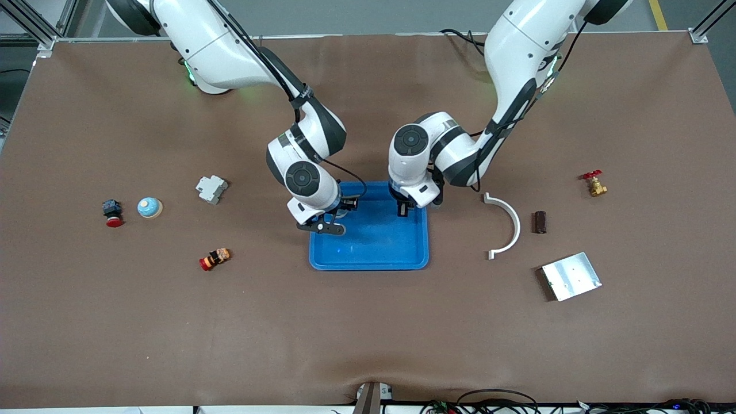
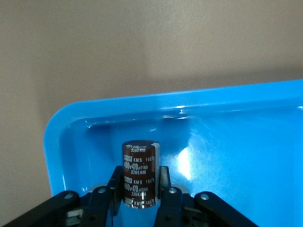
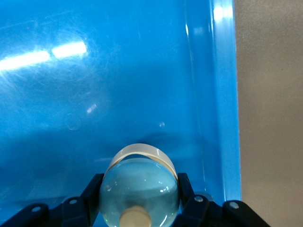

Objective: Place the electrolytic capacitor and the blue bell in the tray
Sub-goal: 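Carry the bell and capacitor into the tray with both grippers and release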

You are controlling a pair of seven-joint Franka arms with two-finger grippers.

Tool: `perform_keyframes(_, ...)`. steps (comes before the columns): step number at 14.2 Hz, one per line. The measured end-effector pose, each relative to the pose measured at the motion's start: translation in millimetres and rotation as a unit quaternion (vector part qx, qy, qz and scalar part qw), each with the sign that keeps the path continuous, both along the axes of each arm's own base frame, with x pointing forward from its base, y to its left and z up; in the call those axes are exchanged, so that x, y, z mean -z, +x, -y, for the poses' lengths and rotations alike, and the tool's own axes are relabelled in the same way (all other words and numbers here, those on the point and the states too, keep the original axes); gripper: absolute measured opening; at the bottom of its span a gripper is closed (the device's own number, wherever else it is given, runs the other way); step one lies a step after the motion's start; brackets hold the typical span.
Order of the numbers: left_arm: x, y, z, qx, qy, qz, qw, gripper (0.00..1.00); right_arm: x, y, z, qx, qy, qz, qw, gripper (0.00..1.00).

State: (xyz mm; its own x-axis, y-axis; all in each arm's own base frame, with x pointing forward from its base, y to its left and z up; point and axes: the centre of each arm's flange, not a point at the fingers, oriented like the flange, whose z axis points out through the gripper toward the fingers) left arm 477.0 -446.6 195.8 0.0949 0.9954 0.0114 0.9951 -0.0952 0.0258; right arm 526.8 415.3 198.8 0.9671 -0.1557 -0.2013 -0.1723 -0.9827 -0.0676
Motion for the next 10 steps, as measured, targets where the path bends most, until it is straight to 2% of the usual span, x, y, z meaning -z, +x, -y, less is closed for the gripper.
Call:
perform_keyframes(2,8,-3,7,0.002,0.003,-0.003,1.0,0.34,3,1,2,0.002,-0.002,-0.002,1.0,0.7)
perform_keyframes(5,15,-5,14,0.003,0.01,-0.002,1.0,0.34,3,5,8,0.008,-0.003,-0.001,1.0,0.96)
perform_keyframes(6,14,-4,15,0.002,0.012,0.001,1.0,0.34,3,6,9,0.009,-0.003,-0.001,1.0,1.0)
perform_keyframes(8,14,-2,15,0.001,0.013,0.002,1.0,0.34,3,9,13,0.012,-0.005,-0.003,1.0,1.0)
perform_keyframes(10,14,0,13,-0.001,0.014,0.004,1.0,0.49,-3,15,22,0.019,-0.008,-0.008,1.0,1.0)
